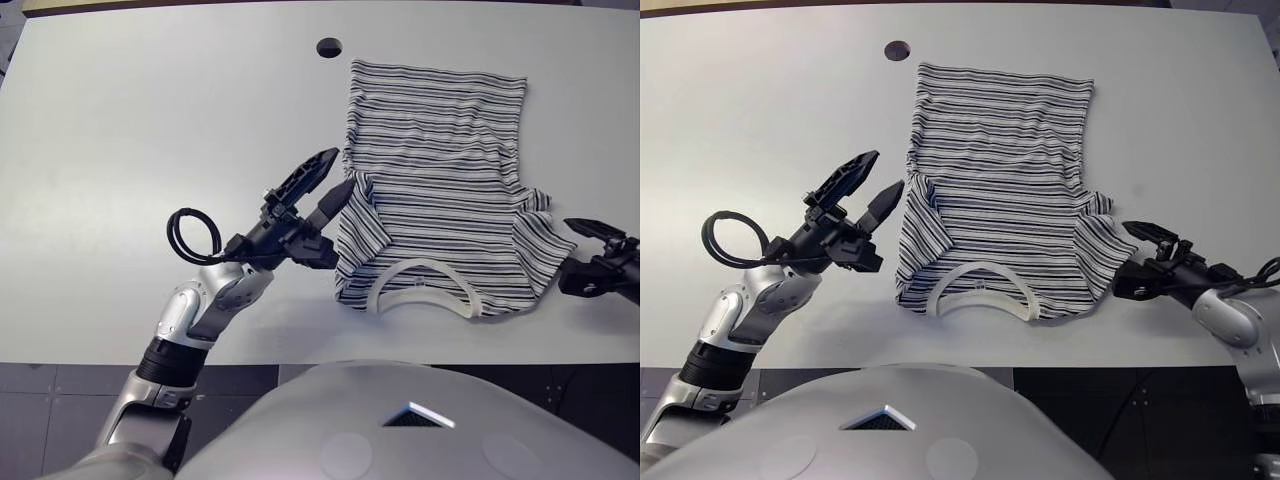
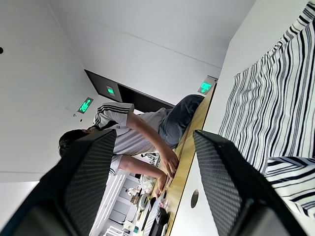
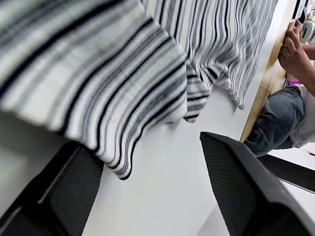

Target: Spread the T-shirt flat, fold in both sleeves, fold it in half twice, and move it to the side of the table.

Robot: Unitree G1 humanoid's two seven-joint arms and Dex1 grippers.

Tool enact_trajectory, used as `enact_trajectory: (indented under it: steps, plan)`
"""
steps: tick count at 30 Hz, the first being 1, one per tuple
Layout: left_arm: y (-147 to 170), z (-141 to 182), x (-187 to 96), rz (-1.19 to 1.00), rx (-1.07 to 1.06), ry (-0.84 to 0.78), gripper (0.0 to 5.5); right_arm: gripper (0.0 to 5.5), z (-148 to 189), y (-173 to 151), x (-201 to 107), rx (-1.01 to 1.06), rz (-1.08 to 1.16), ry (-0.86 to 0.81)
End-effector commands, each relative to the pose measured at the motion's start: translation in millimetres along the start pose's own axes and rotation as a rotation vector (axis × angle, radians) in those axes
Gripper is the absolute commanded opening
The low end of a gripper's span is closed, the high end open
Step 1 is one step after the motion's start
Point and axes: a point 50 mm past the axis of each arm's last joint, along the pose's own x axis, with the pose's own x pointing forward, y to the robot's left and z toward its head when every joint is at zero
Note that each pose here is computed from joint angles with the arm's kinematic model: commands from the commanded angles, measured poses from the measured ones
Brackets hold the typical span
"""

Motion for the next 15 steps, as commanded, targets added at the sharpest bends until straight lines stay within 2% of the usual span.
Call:
enact_trajectory:
  steps: [1,4,15]
  plan:
    - [4.0,0.3,-1.1,0.027,0.004,0.006,2.90,3.41,-5.9,11.9,2.9,-0.005,0.085,0.028]
    - [8.2,-1.7,-2.4,0.047,0.015,0.019,2.90,3.41,-10.2,10.7,4.1,-0.005,0.089,0.044]
    - [10.5,-2.0,-2.1,0.061,0.013,0.021,2.91,1.36,-11.8,12.2,2.9,0.010,0.109,0.032]
